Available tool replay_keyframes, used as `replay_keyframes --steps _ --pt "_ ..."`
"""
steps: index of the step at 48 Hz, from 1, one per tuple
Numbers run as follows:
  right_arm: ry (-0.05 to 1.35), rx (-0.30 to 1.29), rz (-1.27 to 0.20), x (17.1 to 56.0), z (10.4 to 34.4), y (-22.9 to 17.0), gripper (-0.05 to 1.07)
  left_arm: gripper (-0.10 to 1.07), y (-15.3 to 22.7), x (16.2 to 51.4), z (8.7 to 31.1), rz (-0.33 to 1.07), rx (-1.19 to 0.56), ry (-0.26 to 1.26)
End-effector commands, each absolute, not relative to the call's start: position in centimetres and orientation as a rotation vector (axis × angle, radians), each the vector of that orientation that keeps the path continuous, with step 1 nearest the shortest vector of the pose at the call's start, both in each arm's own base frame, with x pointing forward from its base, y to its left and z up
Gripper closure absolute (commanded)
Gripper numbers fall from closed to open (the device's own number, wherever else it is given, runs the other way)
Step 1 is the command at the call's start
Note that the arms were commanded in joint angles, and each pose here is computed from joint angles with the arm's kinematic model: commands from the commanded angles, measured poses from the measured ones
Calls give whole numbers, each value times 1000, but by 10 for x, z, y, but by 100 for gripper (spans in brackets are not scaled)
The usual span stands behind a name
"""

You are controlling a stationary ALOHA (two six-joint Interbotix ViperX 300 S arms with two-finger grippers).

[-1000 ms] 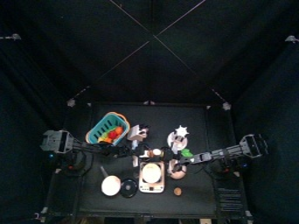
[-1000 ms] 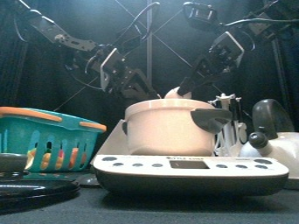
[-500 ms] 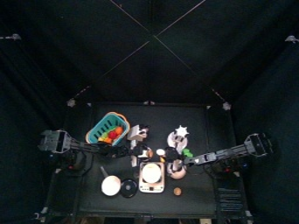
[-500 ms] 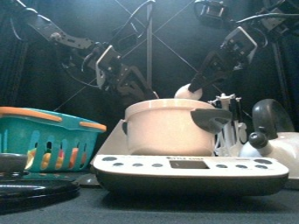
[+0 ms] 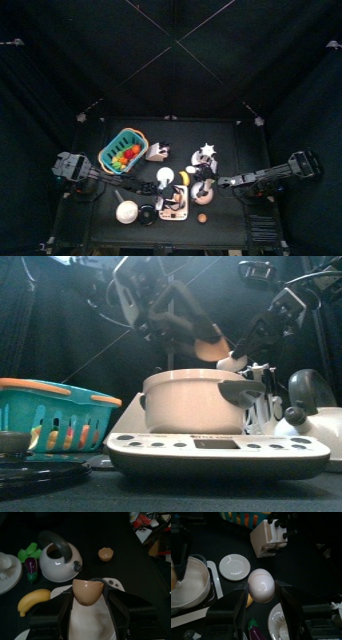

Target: Place egg shell next to other egg shell

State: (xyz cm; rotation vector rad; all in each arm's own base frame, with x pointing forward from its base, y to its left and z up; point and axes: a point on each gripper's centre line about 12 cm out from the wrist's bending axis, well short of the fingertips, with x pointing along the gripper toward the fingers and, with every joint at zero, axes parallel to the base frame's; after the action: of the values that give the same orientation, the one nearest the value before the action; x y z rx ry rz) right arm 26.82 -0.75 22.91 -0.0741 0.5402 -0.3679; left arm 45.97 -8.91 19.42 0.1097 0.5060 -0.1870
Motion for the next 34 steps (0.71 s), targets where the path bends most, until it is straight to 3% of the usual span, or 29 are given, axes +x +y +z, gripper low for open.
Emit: replay_keyframes --steps 1,16,34 --pt "522 -53 -370 267 235 -7 40 25 -99 480 211 -199 106 453" --pt "527 -50 -371 266 233 -7 40 23 -117 517 192 -253 118 519" --pt "530 -51 -371 266 233 -7 40 23 -120 536 178 -272 113 571"
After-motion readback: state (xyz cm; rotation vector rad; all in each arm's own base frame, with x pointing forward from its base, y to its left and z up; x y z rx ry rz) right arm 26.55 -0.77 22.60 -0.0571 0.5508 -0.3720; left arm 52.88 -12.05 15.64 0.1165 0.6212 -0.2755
